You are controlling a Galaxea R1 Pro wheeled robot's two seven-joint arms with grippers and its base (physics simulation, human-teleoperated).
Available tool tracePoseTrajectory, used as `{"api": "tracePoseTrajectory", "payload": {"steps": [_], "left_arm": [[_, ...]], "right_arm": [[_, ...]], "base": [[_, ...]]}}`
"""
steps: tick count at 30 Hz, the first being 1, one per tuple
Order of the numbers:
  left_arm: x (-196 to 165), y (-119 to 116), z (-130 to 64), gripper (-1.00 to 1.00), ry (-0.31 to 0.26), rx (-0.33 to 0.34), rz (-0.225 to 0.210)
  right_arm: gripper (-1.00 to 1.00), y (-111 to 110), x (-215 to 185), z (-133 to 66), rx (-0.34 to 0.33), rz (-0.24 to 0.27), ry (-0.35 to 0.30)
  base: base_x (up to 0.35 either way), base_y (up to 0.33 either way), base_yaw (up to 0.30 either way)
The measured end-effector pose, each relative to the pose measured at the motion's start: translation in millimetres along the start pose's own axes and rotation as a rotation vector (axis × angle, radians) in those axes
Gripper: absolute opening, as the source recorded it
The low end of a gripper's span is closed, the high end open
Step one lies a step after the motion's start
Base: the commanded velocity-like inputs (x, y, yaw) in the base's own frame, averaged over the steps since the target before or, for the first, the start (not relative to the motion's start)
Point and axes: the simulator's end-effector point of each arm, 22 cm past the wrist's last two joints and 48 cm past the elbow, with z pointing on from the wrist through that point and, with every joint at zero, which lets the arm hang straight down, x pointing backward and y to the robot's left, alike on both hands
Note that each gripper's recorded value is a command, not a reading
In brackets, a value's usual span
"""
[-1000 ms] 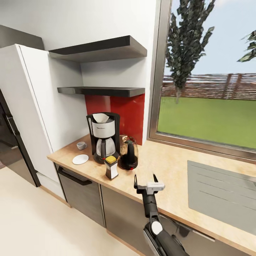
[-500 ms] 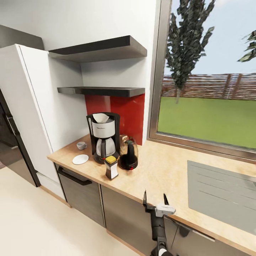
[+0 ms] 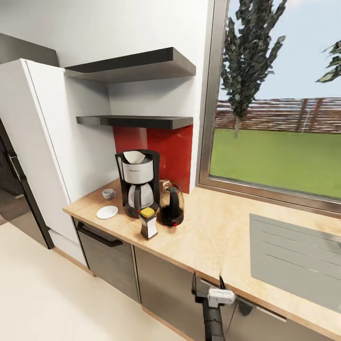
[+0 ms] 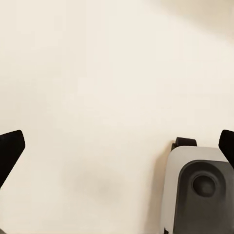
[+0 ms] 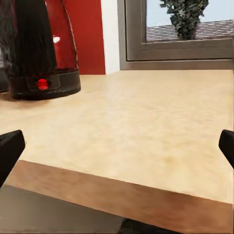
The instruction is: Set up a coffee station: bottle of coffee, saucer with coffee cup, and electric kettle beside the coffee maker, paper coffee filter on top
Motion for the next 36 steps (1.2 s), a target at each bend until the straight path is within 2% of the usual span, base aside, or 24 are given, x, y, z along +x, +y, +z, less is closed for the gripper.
{"api": "tracePoseTrajectory", "payload": {"steps": [3, 8, 16, 19, 23, 26, 29, 32, 36], "left_arm": [[0.0, -0.1, 0.0, 1.00, 0.000, 0.000, 0.001], [0.0, -1.2, -0.1, 1.00, 0.000, 0.002, 0.002], [-0.2, -1.0, -0.1, 1.00, -0.001, 0.001, -0.001], [-0.1, -1.2, -0.2, 1.00, -0.001, 0.001, -0.003], [1.5, -2.7, -0.5, 1.00, 0.003, 0.003, -0.006], [6.6, -4.1, -1.2, 1.00, 0.016, 0.008, -0.003], [10.2, -4.8, -1.6, 1.00, 0.026, 0.012, -0.002], [12.2, -4.8, -1.9, 1.00, 0.032, 0.011, -0.003], [15.1, -1.8, -2.1, 1.00, 0.040, 0.002, -0.007]], "right_arm": [[1.00, 4.0, 13.9, -11.0, -0.004, -0.009, 0.042], [1.00, -7.8, 44.0, -34.4, -0.004, -0.055, 0.126], [1.00, -22.7, 76.4, -65.5, -0.004, -0.109, 0.225], [1.00, -25.6, 83.1, -73.2, -0.003, -0.119, 0.247], [1.00, -30.9, 96.5, -95.3, 0.004, -0.125, 0.291], [1.00, -37.7, 118.1, -138.0, 0.011, -0.133, 0.367], [1.00, -41.7, 135.1, -169.5, 0.010, -0.152, 0.439], [1.00, -45.3, 151.7, -192.9, 0.005, -0.188, 0.520], [1.00, -53.7, 178.5, -221.7, 0.002, -0.265, 0.670]], "base": [[0.000, 0.000, 0.000], [0.000, 0.000, 0.000], [0.000, 0.000, 0.000], [0.000, 0.000, 0.000], [0.000, 0.000, 0.000], [0.000, 0.000, 0.000], [0.000, 0.000, 0.000], [0.000, 0.000, 0.000], [0.000, 0.000, 0.000]]}}
